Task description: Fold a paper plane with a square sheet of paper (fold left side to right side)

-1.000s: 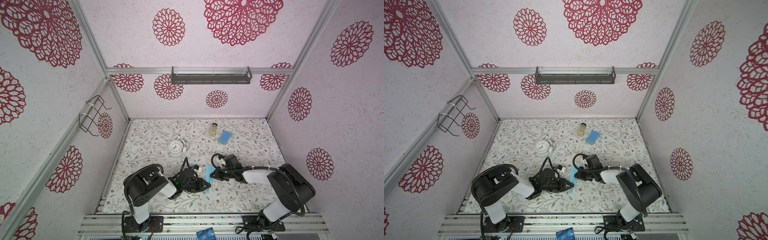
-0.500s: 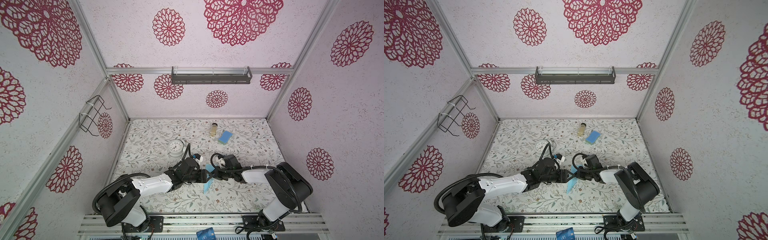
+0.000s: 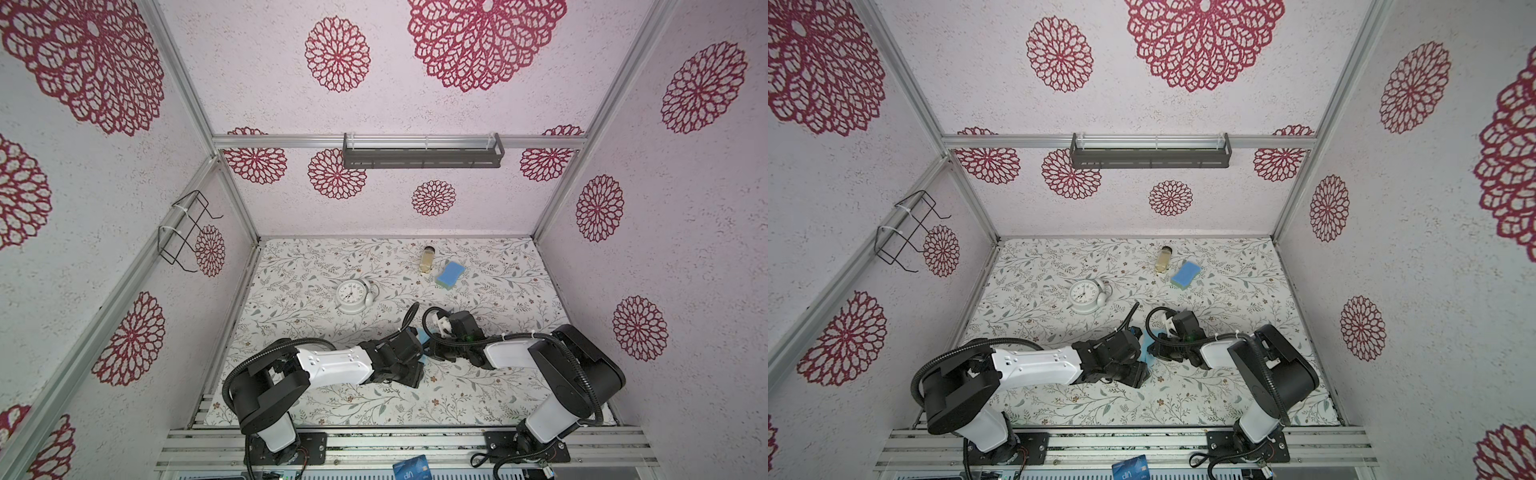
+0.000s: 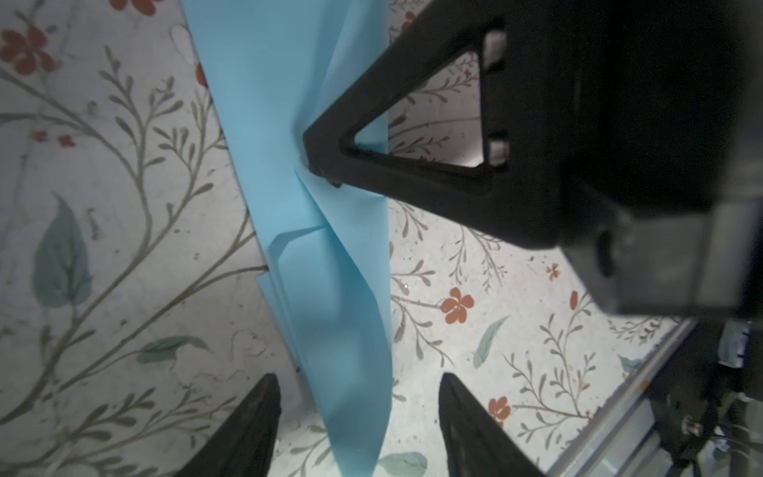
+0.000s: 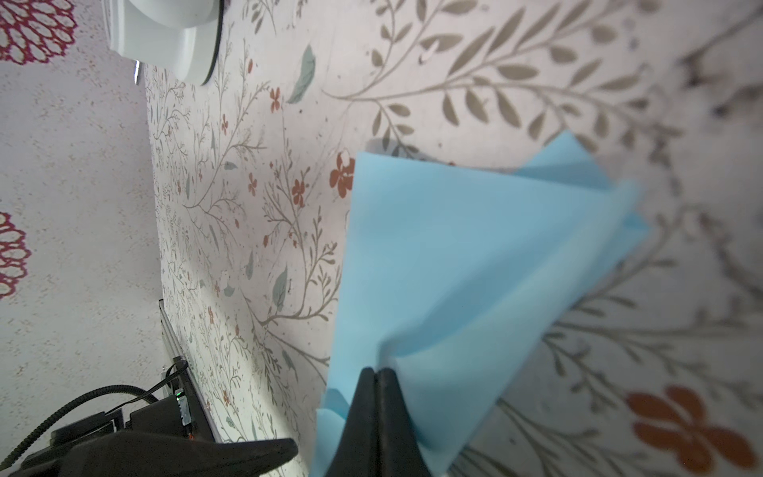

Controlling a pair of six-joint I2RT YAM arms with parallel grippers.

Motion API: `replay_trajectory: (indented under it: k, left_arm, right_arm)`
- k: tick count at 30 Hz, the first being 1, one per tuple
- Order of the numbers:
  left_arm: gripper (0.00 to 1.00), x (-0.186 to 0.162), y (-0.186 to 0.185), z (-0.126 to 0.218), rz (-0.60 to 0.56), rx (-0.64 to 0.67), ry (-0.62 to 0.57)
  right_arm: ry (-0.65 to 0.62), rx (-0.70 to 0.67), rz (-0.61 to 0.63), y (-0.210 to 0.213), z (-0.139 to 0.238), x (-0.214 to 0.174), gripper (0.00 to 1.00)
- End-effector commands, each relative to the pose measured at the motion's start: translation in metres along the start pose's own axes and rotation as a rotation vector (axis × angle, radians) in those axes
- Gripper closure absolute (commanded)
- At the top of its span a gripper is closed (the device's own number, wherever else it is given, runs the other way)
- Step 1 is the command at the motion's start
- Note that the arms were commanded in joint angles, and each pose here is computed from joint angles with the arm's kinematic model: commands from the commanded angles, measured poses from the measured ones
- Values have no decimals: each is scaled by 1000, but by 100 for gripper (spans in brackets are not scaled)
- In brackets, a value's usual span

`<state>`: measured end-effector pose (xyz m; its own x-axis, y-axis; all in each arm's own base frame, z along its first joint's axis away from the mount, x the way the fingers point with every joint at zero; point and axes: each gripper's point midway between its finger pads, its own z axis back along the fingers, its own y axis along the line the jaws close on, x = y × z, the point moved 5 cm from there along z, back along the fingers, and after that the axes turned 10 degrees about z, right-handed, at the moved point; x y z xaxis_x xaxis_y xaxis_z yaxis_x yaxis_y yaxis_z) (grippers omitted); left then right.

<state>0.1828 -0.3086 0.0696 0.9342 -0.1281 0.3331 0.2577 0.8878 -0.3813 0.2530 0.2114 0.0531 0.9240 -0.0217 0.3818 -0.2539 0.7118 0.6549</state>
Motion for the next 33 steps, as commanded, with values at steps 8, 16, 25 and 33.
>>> replay_trajectory:
  k: [8,16,25,33]
  left_arm:
    - [36,0,0,-14,-68,152,-41]
    - [42,0,1,-19,-63,162,-53]
    - [56,-3,6,-18,-26,106,-60]
    - [62,-8,19,-17,28,49,-57]
  right_arm:
    - [41,-13,-54,-7,-2,-14,100]
    - [36,-3,-57,-5,0,-13,100]
    - [20,22,-63,3,3,-7,100]
    - [-12,60,-59,17,11,4,100]
